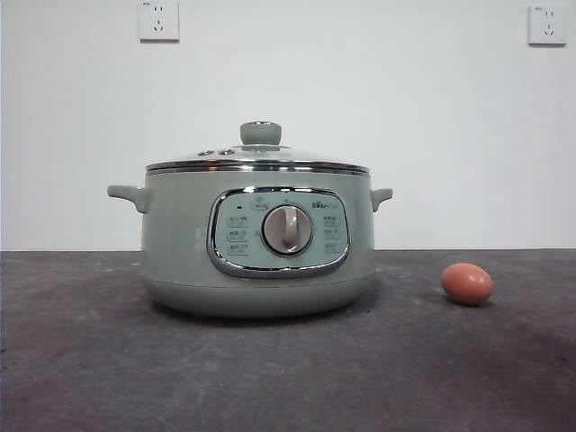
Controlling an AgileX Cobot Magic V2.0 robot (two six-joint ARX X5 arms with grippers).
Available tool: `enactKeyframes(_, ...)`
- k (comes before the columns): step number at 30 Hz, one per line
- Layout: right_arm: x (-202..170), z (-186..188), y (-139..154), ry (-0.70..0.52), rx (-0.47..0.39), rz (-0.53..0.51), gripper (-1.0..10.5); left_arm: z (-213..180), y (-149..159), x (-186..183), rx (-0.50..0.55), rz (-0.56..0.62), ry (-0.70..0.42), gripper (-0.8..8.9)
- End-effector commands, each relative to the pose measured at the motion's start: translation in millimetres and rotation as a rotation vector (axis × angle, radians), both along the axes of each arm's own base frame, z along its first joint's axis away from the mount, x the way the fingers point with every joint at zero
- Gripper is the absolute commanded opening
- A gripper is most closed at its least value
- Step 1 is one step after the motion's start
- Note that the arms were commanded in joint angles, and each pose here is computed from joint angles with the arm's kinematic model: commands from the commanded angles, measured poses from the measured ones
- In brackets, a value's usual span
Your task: Pick up the egg,open the lid,put the egg in the pot,close the lid
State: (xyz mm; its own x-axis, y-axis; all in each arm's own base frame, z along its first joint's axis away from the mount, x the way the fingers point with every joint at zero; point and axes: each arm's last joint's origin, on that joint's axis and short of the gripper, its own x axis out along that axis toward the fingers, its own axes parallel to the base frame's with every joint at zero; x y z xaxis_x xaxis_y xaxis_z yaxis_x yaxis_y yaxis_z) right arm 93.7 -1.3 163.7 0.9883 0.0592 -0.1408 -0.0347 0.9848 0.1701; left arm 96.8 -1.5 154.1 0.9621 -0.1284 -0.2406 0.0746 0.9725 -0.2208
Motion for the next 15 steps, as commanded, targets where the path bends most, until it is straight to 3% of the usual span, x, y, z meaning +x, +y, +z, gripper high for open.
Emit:
enactKeyframes(1,-2.8,18.3,0.2,-0.056,0.051,-0.003,-0.1,18.4,0.2,-1.9,-0.045,0.01,-0.031,-0.06)
enactKeyframes(10,-9.8,84.8,2.5,-0.1,0.083,0.062,-0.1,90.1,-1.5,-4.9,-0.052,-0.043,-0.063,-0.06)
enactKeyframes(15,-11.2,138.7,4.2,-0.088,0.033,0.124,-0.1,136.0,-3.4,-1.1,-0.065,-0.117,-0.065,-0.06)
